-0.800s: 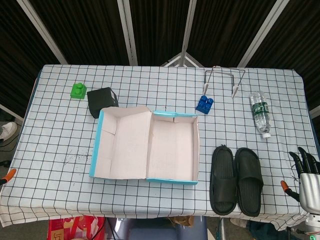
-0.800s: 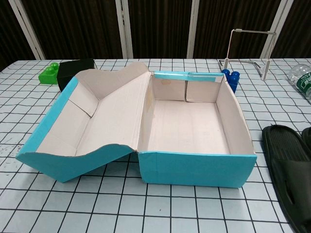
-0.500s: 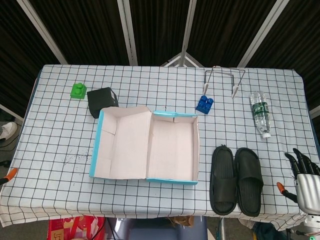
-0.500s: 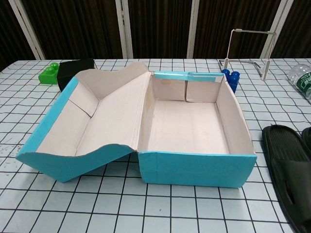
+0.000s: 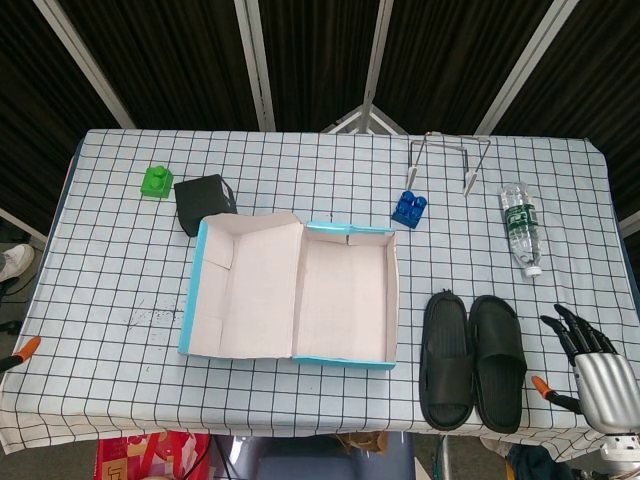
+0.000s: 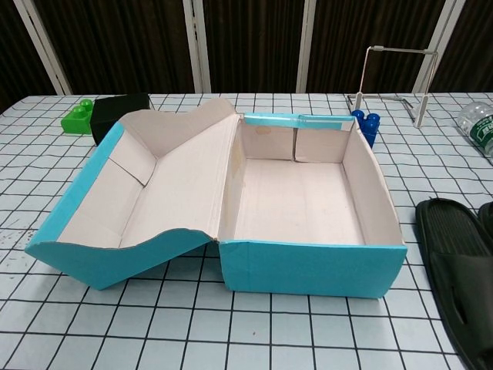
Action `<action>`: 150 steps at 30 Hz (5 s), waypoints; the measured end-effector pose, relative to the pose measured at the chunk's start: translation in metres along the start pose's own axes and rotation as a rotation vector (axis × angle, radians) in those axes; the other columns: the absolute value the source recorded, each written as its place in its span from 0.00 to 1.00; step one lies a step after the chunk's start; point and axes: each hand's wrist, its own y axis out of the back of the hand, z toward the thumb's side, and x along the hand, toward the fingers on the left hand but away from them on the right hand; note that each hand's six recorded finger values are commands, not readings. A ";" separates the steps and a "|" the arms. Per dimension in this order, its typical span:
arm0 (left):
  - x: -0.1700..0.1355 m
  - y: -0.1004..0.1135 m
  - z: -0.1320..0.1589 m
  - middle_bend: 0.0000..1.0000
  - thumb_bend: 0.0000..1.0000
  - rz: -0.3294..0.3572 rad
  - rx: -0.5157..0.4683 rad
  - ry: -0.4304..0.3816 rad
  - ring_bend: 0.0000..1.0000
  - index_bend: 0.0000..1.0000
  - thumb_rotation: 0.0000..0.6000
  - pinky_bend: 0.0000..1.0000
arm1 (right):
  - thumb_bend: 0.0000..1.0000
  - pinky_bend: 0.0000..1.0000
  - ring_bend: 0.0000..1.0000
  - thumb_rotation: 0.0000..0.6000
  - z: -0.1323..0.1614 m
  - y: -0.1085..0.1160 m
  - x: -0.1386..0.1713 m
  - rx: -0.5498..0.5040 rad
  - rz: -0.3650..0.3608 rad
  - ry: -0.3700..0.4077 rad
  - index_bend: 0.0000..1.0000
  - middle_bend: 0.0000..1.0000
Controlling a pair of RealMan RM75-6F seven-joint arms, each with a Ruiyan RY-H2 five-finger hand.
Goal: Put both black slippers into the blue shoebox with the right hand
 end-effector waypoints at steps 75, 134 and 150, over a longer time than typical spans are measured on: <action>0.000 0.018 -0.023 0.03 0.04 0.056 -0.051 0.080 0.00 0.20 1.00 0.04 | 0.20 0.14 0.08 1.00 0.082 -0.143 0.021 0.035 0.156 0.036 0.20 0.07; 0.000 0.014 -0.021 0.04 0.04 0.043 -0.079 0.085 0.00 0.21 1.00 0.04 | 0.60 0.12 0.23 1.00 0.095 -0.123 0.000 0.074 0.198 0.096 0.64 0.41; -0.001 0.015 -0.020 0.04 0.04 0.046 -0.078 0.087 0.00 0.21 1.00 0.04 | 0.60 0.12 0.25 1.00 0.070 -0.051 -0.038 0.191 0.100 0.022 0.64 0.42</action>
